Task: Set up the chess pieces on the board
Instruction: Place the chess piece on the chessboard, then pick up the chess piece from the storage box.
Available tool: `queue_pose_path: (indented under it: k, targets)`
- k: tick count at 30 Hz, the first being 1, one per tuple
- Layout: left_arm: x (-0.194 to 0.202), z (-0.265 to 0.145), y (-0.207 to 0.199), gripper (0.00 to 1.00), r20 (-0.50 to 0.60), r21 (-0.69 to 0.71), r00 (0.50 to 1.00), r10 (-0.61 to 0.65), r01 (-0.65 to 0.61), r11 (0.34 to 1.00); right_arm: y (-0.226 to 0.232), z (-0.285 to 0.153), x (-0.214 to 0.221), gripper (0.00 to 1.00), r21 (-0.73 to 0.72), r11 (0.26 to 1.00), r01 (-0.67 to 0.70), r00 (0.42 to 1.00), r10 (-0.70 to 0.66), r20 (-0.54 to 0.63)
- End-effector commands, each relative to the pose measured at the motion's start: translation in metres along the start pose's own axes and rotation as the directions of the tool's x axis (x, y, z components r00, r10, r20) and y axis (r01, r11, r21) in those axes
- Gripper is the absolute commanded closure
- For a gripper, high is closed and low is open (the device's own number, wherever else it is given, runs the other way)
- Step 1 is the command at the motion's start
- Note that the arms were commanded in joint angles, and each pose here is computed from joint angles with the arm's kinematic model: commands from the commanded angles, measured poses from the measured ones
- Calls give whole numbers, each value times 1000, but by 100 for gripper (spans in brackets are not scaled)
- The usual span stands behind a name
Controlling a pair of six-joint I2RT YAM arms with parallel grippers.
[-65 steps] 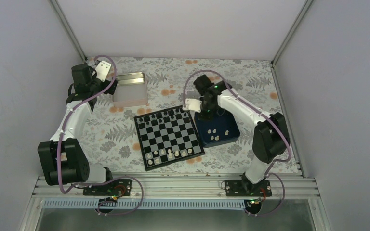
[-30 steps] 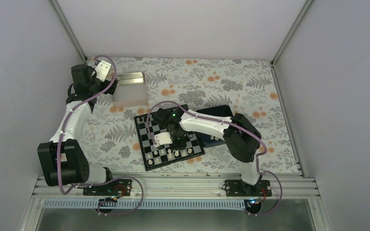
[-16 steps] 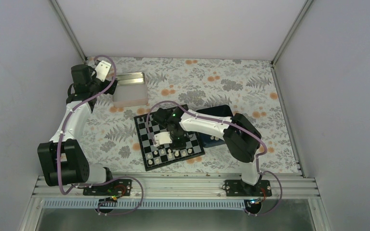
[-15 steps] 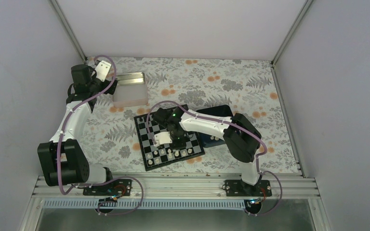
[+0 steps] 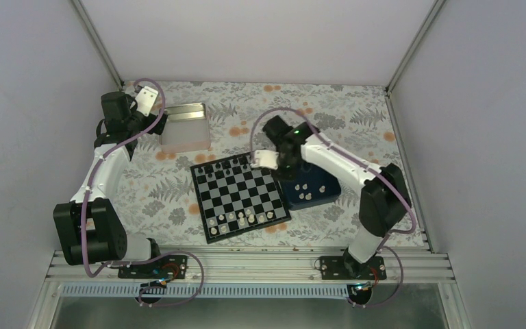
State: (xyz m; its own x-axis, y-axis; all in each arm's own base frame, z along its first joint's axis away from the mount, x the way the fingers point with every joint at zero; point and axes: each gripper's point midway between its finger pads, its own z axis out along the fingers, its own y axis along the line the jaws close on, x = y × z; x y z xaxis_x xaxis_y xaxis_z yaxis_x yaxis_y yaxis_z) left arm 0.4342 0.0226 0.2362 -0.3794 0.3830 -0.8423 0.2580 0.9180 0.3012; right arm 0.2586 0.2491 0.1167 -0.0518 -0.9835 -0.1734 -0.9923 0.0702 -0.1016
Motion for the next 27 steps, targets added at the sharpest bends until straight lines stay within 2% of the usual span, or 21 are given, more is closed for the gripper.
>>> queue_pose_path:
  k: [1,8,17,27]
  targets:
    - [-16,-8,5,0,45,-8,999,11,-11,1000,-18,12,52,71,-8,995,-98,992,97,-78]
    - [-13,-4,5,0,34,-4,999,10,-10,1000,-20,35,86,69,-41,984,-176,978,169,-122]
    - [-10,-1,5,0,24,-5,1000,9,-9,1000,-21,62,94,67,-64,979,-193,971,182,-156]
    - [-6,3,5,0,12,-4,1000,9,-9,1000,-24,74,104,67,-80,973,-215,964,198,-179]
